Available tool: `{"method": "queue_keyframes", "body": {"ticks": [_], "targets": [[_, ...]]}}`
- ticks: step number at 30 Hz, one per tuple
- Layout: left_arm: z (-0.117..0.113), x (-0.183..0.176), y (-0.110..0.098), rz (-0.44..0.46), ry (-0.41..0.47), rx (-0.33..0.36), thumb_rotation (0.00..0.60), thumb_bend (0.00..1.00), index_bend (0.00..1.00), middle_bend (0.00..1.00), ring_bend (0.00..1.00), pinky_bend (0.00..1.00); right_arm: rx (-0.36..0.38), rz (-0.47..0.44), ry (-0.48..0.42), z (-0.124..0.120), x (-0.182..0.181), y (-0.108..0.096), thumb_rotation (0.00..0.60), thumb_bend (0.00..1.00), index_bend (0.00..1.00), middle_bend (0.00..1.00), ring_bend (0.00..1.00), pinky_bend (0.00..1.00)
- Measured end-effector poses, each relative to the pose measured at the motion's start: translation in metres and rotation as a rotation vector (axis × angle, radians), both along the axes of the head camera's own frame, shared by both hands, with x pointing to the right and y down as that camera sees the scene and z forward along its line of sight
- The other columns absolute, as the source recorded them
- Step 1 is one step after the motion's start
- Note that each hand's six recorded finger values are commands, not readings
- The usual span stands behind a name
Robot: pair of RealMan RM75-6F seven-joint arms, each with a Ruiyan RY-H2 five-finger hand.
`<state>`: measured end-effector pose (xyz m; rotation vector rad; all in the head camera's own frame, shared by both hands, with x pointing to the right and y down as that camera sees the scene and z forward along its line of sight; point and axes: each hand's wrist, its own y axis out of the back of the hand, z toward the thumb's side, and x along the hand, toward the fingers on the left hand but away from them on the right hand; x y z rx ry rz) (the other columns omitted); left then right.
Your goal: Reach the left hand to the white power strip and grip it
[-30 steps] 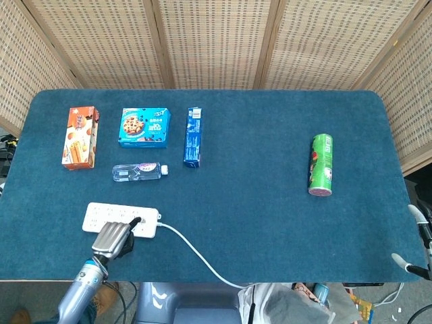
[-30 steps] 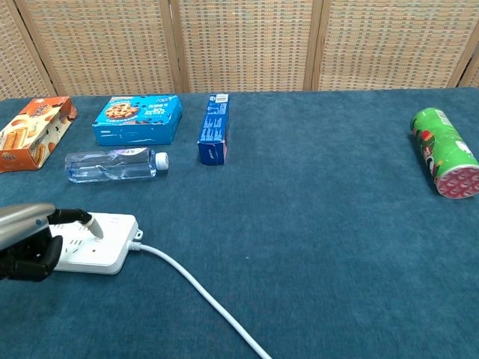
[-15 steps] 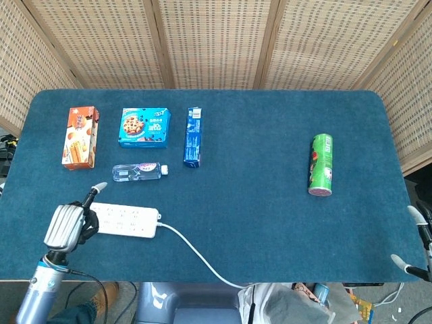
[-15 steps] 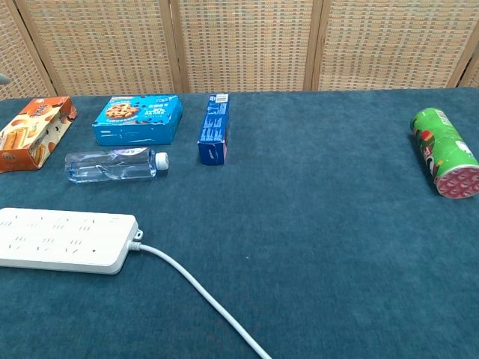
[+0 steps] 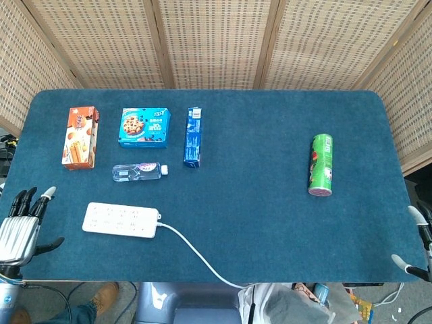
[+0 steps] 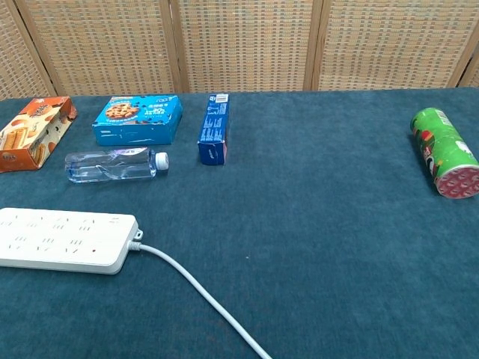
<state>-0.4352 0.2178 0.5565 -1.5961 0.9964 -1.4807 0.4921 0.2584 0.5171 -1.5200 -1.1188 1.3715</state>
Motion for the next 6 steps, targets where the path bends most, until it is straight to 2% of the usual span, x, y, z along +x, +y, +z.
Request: {"method": "queue_keyframes", "body": {"ticks": [6], "targets": [[0.0003,-0.0007,-0.0002,-0.007,0.009,-0.006,0.6,0.0,0.0,0.0,0.0,0.0,-0.006,-0.003,0.004,0.0022,-0.0011,-0.0007,0.6,0.0,0.0,0.0,0.0,0.0]]}}
